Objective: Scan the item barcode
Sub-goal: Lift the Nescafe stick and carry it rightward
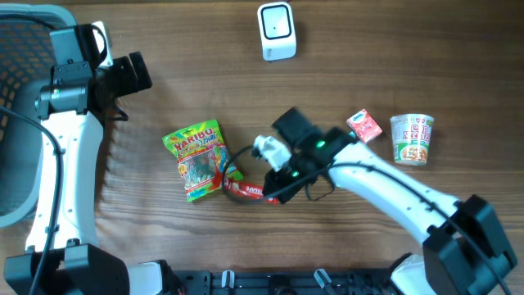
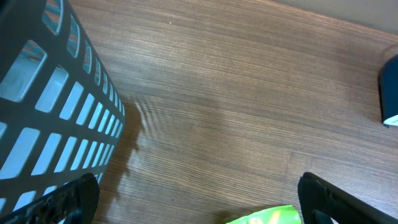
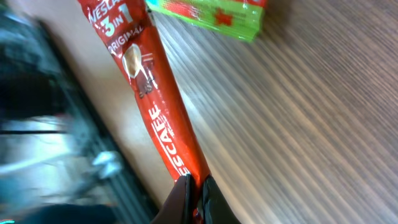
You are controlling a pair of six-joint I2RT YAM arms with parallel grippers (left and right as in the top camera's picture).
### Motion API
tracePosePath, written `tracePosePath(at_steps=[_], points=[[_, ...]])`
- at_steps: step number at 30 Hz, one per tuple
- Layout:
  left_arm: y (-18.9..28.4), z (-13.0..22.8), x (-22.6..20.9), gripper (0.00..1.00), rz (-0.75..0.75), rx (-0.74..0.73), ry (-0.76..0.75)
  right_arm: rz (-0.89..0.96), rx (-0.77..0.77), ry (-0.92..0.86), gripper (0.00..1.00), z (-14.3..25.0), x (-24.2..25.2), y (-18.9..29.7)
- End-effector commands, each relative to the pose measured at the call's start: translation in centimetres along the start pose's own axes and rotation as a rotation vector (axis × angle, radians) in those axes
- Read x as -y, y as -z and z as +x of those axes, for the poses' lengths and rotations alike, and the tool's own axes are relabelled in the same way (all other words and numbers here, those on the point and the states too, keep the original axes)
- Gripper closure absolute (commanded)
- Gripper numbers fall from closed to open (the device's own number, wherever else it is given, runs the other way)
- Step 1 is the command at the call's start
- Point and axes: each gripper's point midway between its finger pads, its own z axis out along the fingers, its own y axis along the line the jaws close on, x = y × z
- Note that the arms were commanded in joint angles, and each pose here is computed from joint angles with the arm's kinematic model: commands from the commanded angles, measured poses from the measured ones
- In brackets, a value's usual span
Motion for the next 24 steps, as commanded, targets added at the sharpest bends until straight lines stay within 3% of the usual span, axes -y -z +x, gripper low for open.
tracePosePath(at_steps=[1,6,11,16,19,24], points=[[0.5,-0.5,-0.2,0.00,0.005,0.019,-0.009,-0.323,0.083,-0.148,0.96,-1.6,-1.7,3.7],[0.5,-0.5,-0.2,0.00,0.005,0.019,-0.009,-0.511,0.138,-0.261,0.96,-1.8,-1.3,6.1],[0.5,-0.6,-0.2,0.00,0.005,0.019,-0.009,-0.926,0.266,-0.128,0.96,-4.1,-5.6,11.9],[0.5,-0.5,-0.2,0.00,0.005,0.019,-0.009,-0.900,0.277,-0.103,0.96,-4.9,-5.2,11.8],[0.5,-0.5,-0.2,0.00,0.005,0.019,-0.009,-0.755,0.280,-0.142,0.96,-5.1,-3.4,9.9],[0.5,-0.5,-0.2,0.00,0.005,0.019,-0.009,-0.926,0.256,-0.131,0.96,-5.1,-5.3,12.1]])
